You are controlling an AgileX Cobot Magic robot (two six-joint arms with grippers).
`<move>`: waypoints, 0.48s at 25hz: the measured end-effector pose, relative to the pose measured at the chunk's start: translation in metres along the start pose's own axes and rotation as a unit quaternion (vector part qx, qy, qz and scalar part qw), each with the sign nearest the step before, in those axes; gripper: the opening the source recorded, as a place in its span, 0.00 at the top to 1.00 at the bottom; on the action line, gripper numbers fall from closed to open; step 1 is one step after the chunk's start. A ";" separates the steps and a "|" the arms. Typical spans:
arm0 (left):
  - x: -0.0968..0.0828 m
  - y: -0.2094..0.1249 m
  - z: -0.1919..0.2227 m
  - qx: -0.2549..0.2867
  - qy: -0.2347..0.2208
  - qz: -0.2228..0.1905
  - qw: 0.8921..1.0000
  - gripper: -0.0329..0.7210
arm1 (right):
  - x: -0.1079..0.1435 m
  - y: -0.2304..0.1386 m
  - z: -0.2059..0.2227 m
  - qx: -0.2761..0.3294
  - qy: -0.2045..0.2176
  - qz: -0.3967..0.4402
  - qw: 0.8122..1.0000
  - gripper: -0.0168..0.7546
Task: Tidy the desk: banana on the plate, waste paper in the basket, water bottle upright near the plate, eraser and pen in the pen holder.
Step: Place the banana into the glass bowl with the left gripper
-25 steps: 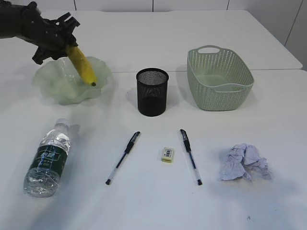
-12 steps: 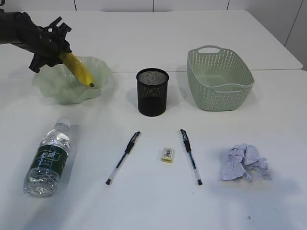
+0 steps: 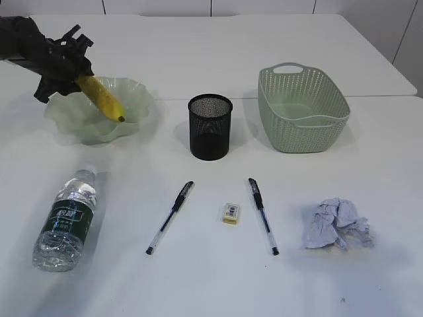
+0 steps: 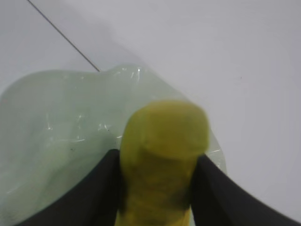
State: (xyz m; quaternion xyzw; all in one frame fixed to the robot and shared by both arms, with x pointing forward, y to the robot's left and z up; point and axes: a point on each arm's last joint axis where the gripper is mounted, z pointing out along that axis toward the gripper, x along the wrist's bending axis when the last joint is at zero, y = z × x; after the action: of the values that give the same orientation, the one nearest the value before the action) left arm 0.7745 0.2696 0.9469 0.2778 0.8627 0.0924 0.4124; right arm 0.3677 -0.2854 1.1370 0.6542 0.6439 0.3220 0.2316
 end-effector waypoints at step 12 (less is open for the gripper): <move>0.002 0.000 0.000 0.004 0.007 -0.001 1.000 0.46 | 0.000 0.000 0.000 0.000 0.000 0.000 1.000 0.33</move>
State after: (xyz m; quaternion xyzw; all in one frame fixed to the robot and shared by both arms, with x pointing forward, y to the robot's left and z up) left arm 0.7736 0.2704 0.9458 0.2785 0.8660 0.0904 0.4054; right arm 0.3677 -0.2854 1.1370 0.6542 0.6439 0.3220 0.2316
